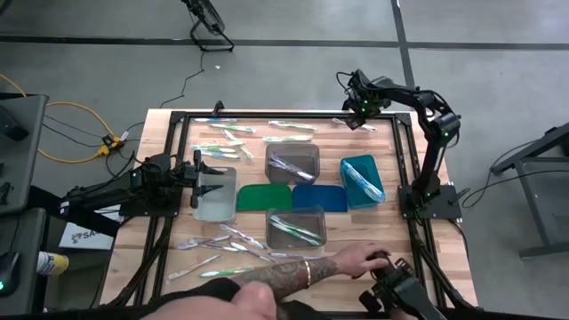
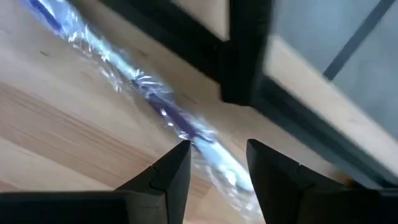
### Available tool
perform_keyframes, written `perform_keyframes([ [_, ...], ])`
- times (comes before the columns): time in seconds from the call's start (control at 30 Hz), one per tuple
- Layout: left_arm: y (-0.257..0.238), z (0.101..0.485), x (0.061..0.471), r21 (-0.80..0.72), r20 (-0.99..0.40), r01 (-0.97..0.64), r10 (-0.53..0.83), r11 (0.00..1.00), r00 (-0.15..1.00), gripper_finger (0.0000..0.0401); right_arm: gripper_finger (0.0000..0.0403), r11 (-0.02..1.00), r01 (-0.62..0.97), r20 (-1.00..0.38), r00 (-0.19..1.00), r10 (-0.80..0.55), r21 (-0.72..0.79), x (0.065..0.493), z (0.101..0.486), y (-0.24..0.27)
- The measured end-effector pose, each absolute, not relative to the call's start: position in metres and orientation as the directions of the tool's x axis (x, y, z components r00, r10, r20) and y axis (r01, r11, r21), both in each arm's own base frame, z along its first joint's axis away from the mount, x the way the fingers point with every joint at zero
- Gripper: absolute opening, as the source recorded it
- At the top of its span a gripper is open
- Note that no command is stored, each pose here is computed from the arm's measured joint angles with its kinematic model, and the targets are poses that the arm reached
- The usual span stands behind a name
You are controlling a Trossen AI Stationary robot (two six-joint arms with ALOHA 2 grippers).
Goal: Pick & Place Toothbrushes
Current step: Put the purple toothbrush into the top black bin
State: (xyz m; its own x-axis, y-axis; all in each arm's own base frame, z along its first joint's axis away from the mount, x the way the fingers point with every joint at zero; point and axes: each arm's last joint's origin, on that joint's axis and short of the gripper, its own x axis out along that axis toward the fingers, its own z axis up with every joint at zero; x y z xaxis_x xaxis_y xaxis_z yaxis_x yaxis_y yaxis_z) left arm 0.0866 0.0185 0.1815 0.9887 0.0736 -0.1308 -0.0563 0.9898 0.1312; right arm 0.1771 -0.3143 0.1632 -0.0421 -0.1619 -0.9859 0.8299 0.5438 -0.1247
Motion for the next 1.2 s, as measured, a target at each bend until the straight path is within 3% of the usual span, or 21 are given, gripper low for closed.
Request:
perform_keyframes([
  [0.27, 0.018, 0.182, 0.087, 0.131, -0.131, -0.056, 0.074, 0.990, 0.989, 0.0187, 0.0150, 0.564, 0.822, -0.996, -0.032, -0.083, -0.073, 0.181, 0.138, -0.317],
  [0.67, 0.018, 0.181, 0.087, 0.131, -0.131, -0.056, 0.073, 0.990, 0.989, 0.0187, 0.0144, 0.602, 0.798, -1.000, 0.007, 0.004, 0.008, 0.194, 0.132, -0.307],
  [1.07, 0.018, 0.181, 0.087, 0.131, -0.131, -0.056, 0.073, 0.990, 0.989, 0.0187, 0.0036, 0.565, 0.825, -0.999, 0.008, 0.034, 0.026, 0.196, 0.131, -0.303],
  [1.2, 0.018, 0.181, 0.087, 0.131, -0.131, -0.056, 0.073, 0.990, 0.989, 0.0187, 0.0021, 0.567, 0.823, -0.999, 0.017, 0.046, 0.040, 0.196, 0.130, -0.302],
])
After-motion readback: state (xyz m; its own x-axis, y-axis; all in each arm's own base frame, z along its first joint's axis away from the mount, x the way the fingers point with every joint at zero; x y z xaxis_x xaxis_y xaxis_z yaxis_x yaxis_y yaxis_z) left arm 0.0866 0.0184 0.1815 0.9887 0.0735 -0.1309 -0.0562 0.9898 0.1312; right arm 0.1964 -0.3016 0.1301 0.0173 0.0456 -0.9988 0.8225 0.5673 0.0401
